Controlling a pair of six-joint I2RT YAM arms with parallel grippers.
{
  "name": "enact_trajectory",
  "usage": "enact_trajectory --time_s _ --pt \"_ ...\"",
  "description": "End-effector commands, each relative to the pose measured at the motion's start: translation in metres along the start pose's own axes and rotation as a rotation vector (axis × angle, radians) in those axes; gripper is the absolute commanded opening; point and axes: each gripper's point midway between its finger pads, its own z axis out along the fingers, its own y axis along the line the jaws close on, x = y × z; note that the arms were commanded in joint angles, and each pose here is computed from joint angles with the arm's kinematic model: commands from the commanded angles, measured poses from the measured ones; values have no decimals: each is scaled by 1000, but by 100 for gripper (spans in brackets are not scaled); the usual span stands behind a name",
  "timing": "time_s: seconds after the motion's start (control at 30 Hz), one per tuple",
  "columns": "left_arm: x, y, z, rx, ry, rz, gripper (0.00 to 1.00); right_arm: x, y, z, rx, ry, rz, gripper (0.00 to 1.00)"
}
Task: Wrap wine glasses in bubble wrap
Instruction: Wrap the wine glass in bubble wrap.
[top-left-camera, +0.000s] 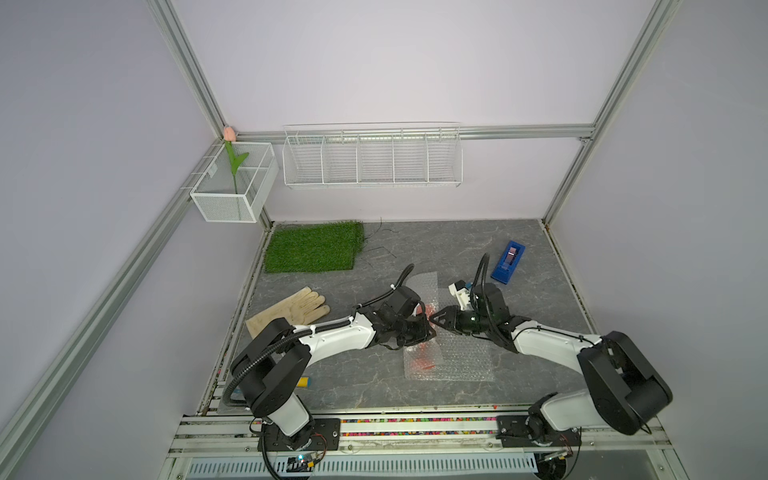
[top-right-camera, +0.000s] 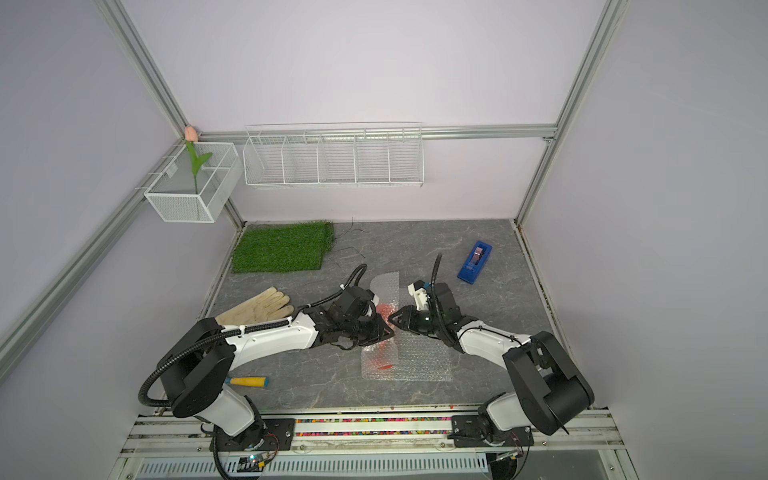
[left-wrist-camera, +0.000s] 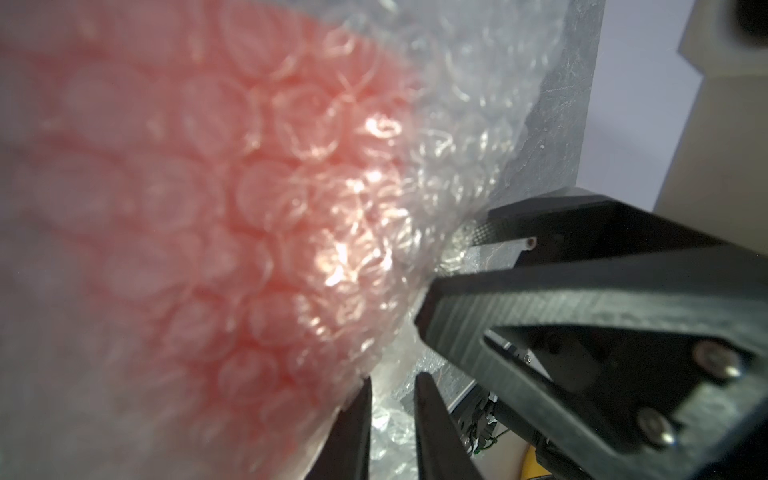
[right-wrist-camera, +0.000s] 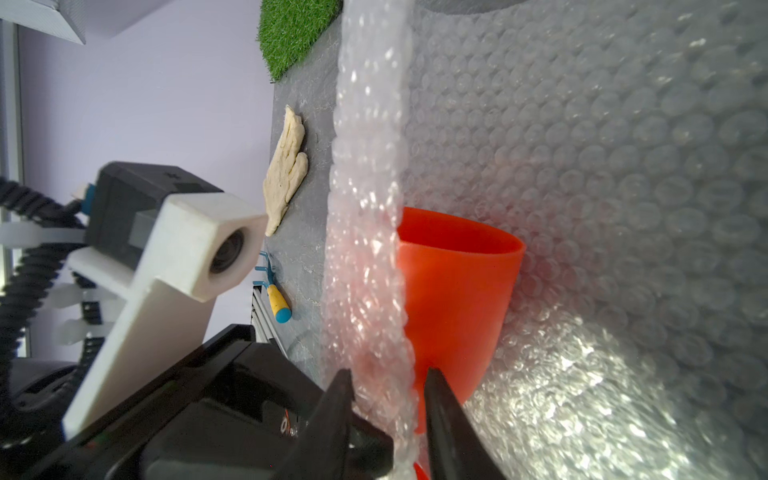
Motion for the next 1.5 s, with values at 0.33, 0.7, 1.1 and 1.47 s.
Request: enact_trajectory --time_s 0.33,0.7,1.1,1.47 --pt "-13 -41 -32 71 -73 78 40 5 -7 0 54 36 -54 7" --pt "-42 -34 -92 18 -273 180 72 13 -33 1 162 65 -64 7" --pt "-65 27 -69 -102 -267 177 92 14 -43 10 170 75 -56 7" --pt "-51 34 -34 -19 -136 139 100 11 -48 19 167 77 -46 12"
